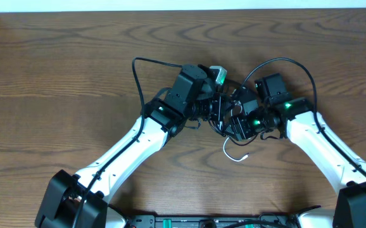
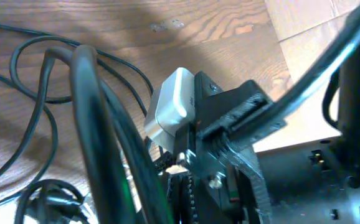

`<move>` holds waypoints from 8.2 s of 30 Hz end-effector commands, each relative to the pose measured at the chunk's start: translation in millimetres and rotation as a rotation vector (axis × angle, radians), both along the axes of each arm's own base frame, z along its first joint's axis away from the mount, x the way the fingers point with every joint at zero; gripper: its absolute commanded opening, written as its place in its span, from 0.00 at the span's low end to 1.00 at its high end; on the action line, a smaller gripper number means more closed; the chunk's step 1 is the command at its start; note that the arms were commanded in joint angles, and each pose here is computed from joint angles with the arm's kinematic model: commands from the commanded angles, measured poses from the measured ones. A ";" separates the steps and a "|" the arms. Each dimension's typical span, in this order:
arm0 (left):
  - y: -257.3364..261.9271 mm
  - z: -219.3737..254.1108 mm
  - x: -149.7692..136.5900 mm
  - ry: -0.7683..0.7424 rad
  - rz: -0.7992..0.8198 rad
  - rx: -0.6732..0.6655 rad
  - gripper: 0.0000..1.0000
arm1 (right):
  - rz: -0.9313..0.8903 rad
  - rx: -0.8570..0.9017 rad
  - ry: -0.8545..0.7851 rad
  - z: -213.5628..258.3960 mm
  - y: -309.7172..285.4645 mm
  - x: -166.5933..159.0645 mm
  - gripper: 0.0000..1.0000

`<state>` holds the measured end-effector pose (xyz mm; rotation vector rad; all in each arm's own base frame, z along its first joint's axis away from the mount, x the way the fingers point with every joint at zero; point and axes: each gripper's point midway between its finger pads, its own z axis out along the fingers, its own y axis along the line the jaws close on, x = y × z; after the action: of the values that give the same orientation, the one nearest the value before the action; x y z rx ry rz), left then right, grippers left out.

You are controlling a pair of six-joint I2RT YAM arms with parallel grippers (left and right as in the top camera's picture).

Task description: Untangle cables

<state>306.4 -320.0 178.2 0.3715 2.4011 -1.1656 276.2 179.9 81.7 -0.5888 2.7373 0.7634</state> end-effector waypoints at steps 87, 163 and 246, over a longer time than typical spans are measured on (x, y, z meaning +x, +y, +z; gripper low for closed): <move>25.1 -132.4 -24.6 0.243 0.011 0.344 0.07 | -0.234 -0.013 0.132 -14.3 -40.1 3.5 0.24; 156.7 46.8 46.7 -0.047 0.325 0.023 0.08 | -1.674 -0.423 0.162 -17.4 -380.4 -16.9 0.01; 121.0 -70.1 -11.2 0.211 0.120 0.361 0.58 | -0.027 -0.002 0.046 90.7 -61.5 18.8 0.72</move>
<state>290.1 -205.3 122.3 0.2271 2.7472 -0.8282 306.4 104.6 189.9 -0.4896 2.7461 0.7512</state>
